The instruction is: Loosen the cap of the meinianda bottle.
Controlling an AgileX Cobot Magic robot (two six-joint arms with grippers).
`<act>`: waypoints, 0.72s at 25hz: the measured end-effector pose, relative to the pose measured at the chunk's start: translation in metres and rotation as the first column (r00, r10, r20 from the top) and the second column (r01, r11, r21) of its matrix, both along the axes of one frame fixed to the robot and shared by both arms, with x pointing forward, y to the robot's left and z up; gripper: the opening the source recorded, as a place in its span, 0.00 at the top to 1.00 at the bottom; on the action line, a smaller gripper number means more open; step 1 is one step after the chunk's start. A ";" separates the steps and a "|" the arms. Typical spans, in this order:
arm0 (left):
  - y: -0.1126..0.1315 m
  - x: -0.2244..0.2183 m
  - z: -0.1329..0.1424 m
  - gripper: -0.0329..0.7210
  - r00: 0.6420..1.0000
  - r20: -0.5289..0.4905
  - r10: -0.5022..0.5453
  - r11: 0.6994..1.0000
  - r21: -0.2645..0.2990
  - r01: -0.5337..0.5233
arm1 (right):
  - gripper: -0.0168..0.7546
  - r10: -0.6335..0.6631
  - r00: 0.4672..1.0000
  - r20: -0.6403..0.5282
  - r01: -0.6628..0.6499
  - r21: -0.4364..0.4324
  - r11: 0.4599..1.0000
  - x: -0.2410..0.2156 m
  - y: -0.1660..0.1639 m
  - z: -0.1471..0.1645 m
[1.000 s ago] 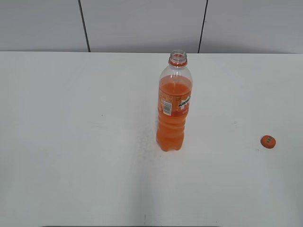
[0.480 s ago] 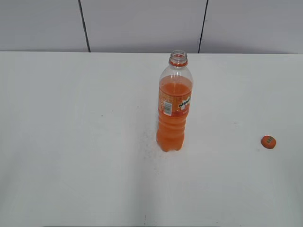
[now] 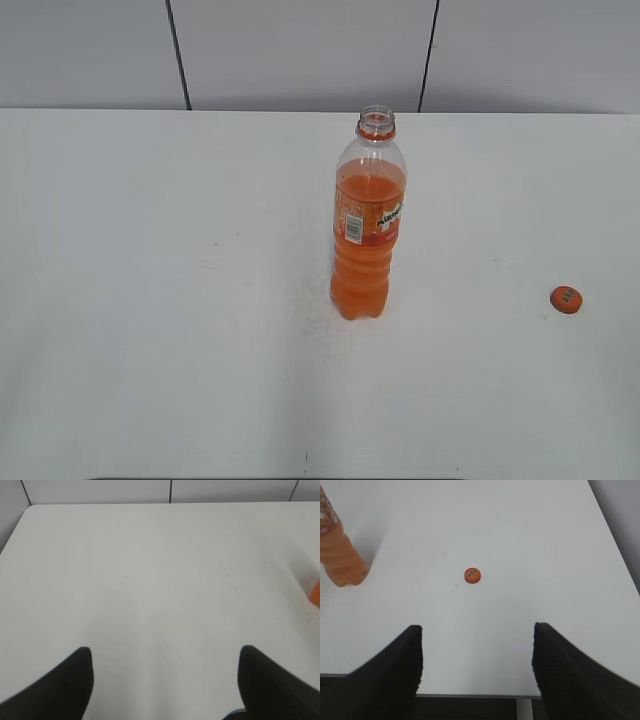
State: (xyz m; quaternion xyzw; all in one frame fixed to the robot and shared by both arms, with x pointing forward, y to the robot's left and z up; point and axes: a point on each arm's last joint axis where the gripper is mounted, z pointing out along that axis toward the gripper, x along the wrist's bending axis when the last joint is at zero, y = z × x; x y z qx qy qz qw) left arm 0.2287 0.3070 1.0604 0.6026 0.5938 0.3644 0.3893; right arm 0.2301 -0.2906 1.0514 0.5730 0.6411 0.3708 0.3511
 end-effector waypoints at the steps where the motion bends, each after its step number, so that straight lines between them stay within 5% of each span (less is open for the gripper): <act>1: 0.000 0.000 0.000 0.24 1.000 0.001 0.000 1.000 0.000 0.000 | 0.31 0.000 1.000 0.001 0.000 0.000 1.000 0.000 0.000 0.000; 18: -0.003 0.000 0.000 0.24 1.000 -0.001 -0.024 0.999 -0.034 0.024 | 0.31 -0.003 1.000 0.001 0.003 -0.004 1.000 0.000 0.000 0.000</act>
